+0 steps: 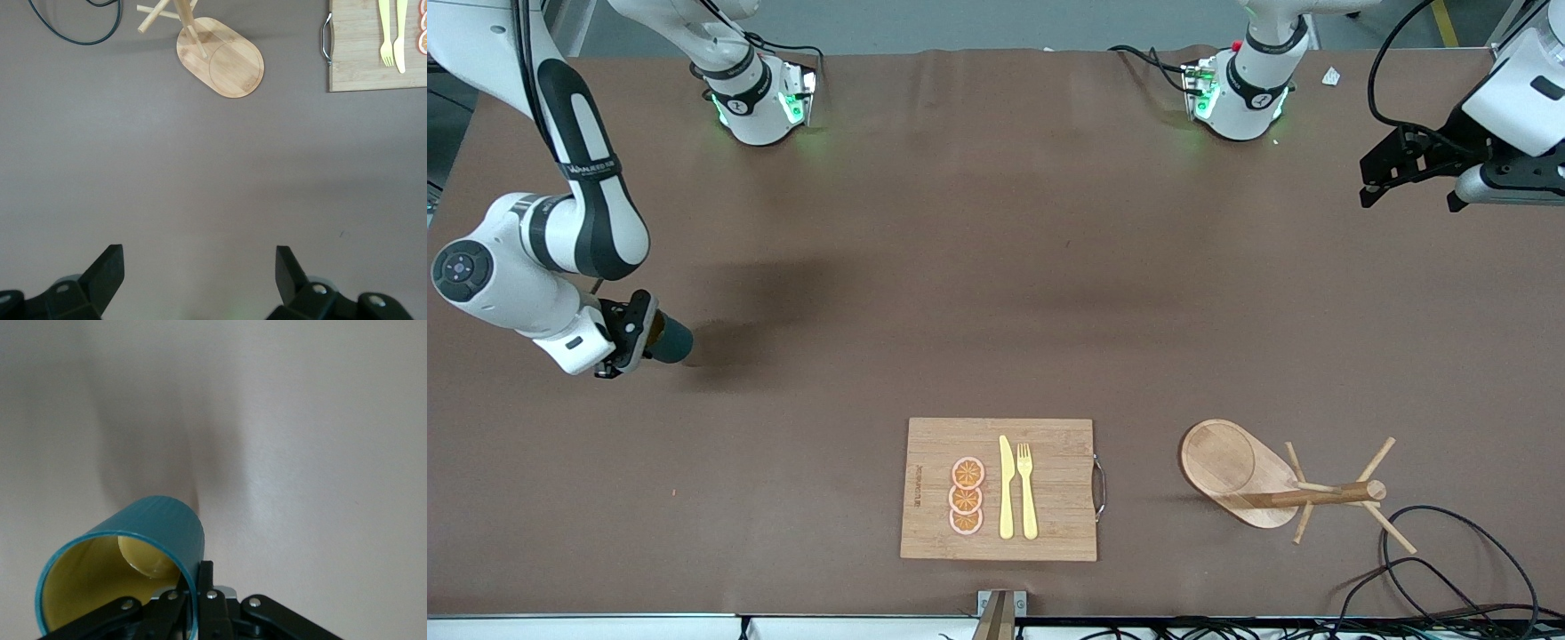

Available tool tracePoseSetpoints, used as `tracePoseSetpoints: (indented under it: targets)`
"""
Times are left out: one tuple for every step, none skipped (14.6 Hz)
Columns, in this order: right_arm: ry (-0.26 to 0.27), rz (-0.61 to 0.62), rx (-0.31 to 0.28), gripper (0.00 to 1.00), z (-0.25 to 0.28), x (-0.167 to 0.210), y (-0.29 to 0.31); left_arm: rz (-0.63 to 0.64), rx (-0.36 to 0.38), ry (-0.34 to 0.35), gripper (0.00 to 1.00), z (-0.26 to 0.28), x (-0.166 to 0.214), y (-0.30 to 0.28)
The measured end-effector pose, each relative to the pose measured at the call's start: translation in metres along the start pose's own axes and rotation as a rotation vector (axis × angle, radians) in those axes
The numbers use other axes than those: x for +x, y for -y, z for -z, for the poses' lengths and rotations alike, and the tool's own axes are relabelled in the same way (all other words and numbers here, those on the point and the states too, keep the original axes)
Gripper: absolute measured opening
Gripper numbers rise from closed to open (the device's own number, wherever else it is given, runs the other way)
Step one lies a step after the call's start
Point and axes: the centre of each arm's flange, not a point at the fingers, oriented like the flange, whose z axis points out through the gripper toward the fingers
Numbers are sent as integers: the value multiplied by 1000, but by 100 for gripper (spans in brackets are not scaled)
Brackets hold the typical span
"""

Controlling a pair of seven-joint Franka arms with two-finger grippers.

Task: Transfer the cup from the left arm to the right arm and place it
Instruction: 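Carry the teal mug with the right gripper away from the cutting board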

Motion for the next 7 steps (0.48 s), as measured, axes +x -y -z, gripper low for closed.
tracePoseSetpoints:
  targets:
    - [0,13,5,4,-6,2,0,1,0,-1,100,0,0,1]
    - [1,19,8,4,-11,3,0,1,0,-2,100,0,0,1]
    - [0,24,10,4,-14,5,0,1,0,-1,100,-1,1,1]
    - [0,30,12,4,-16,7,0,1,0,-1,100,-1,1,0]
    - [-1,36,13,4,-17,10,0,0,0,-1,100,-2,2,0]
    - [-2,40,14,4,-17,12,0,-1,-1,0,100,-4,2,-1]
    - [-2,43,14,4,-17,14,0,-2,-1,2,100,-5,3,-1]
